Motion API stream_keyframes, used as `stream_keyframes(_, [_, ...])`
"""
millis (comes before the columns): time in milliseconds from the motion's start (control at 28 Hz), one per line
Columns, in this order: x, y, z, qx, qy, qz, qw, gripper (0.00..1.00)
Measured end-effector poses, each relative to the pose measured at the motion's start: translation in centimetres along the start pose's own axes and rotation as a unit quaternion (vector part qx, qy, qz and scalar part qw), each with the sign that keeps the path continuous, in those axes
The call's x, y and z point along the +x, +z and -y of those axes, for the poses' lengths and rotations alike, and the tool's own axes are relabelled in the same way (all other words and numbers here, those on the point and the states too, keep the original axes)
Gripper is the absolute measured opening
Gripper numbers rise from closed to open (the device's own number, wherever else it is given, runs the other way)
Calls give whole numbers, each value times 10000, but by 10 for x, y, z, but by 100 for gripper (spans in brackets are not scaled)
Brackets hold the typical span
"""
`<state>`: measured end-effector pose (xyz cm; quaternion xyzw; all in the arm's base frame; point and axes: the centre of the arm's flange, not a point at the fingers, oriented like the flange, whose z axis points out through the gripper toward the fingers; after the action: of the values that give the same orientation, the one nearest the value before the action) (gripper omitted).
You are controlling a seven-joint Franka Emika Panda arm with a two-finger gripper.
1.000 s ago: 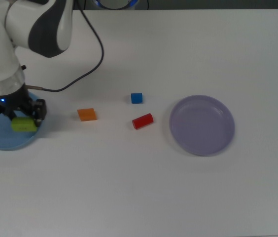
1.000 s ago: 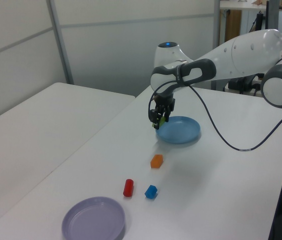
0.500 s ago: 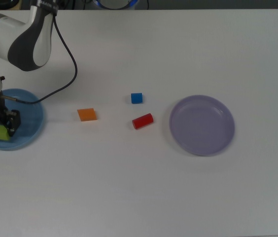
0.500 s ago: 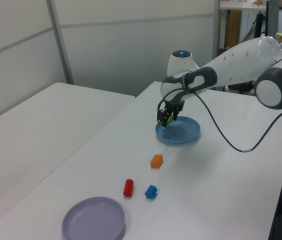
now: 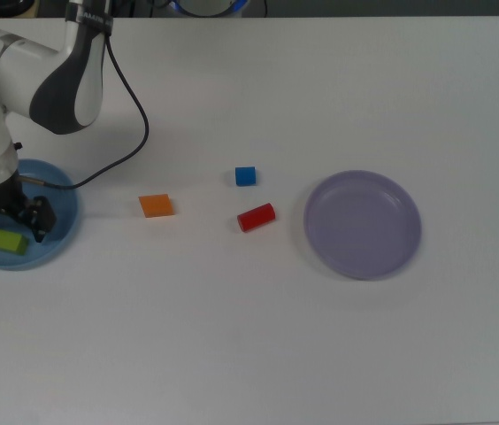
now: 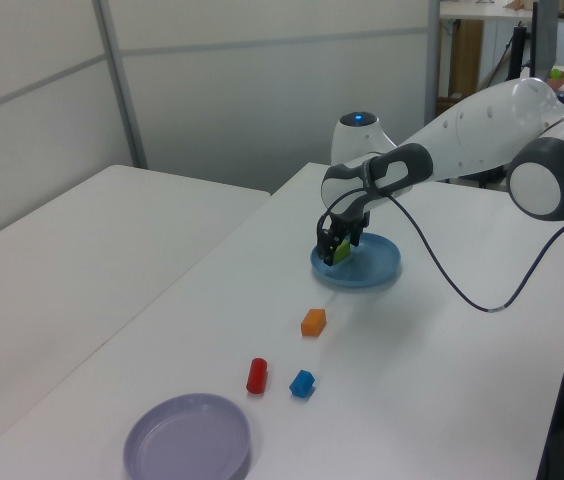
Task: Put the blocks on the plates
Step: 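Move to the orange block, lower and grasp it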
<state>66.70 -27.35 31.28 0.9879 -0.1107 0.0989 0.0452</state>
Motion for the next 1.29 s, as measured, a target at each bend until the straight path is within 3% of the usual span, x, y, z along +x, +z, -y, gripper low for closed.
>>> stream_keyframes(286, [-1,-18,28,179,-190,358,9990,100])
stream_keyframes(607, [-16,-47,122,520,-843,980,9903,100])
stream_keyframes(821, [-35,-33,174,514,-1267,1212,9832,100])
stream_keyframes(1107, [-43,-24,191,435,-1474,1318,9793,100])
stream_keyframes(1286, [-44,-23,192,435,-1478,1332,9790,84])
